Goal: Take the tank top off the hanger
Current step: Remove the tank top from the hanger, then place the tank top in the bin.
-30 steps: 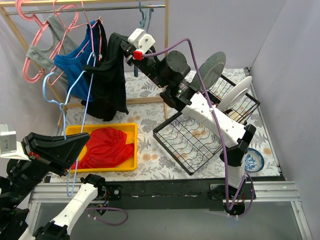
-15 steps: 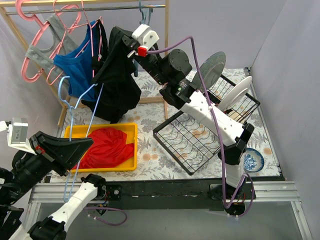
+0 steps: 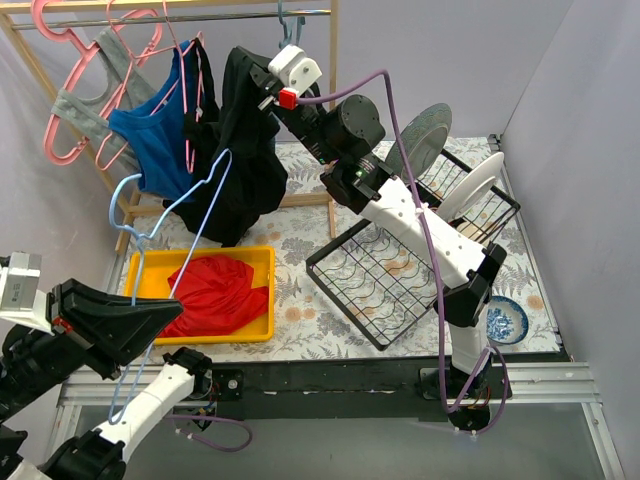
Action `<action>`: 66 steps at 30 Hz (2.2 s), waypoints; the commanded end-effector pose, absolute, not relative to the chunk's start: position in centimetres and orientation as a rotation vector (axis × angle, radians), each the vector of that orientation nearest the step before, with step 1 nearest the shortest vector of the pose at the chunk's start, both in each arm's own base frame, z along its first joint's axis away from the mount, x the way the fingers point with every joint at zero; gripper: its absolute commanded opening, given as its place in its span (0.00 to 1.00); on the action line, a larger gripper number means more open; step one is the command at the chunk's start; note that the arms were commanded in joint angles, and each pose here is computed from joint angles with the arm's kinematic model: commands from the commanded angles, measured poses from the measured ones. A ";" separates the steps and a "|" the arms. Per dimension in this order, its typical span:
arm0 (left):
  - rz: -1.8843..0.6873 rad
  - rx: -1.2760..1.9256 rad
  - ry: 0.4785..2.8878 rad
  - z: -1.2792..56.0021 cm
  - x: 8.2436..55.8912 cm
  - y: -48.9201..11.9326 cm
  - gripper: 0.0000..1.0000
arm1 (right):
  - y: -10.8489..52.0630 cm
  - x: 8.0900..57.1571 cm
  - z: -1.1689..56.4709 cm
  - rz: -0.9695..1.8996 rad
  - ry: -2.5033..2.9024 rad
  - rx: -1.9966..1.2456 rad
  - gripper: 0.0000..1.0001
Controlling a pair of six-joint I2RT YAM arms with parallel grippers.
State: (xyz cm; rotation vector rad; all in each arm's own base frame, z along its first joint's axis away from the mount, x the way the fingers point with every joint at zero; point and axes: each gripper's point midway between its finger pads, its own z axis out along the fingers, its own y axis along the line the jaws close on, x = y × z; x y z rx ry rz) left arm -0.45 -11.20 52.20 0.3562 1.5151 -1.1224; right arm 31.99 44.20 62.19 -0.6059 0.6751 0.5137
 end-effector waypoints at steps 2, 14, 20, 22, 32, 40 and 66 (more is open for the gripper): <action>-1.113 0.343 1.503 52.8 -0.5 -10.5 0.00 | 41.2 30.7 66.4 0.496 0.566 -0.510 0.01; -1.092 0.225 1.046 63.0 -3.3 -5.9 0.00 | 43.4 21.8 67.9 0.714 0.438 -0.687 0.01; -1.020 0.098 1.036 64.7 0.0 -4.7 0.00 | 40.7 14.0 72.1 0.797 0.262 -0.694 0.01; -0.988 0.079 1.059 64.5 1.0 -4.7 0.00 | 40.2 13.0 73.1 0.808 0.218 -0.682 0.01; -0.861 -0.022 1.076 64.6 4.2 -3.4 0.00 | 35.3 8.4 77.7 0.861 0.019 -0.534 0.01; -0.835 -0.025 1.088 64.6 5.3 -3.7 0.00 | 34.3 7.0 78.3 0.912 -0.039 -0.513 0.01; -0.810 -0.021 1.049 65.0 5.2 -3.3 0.00 | 48.4 15.9 65.9 0.854 0.333 -0.643 0.01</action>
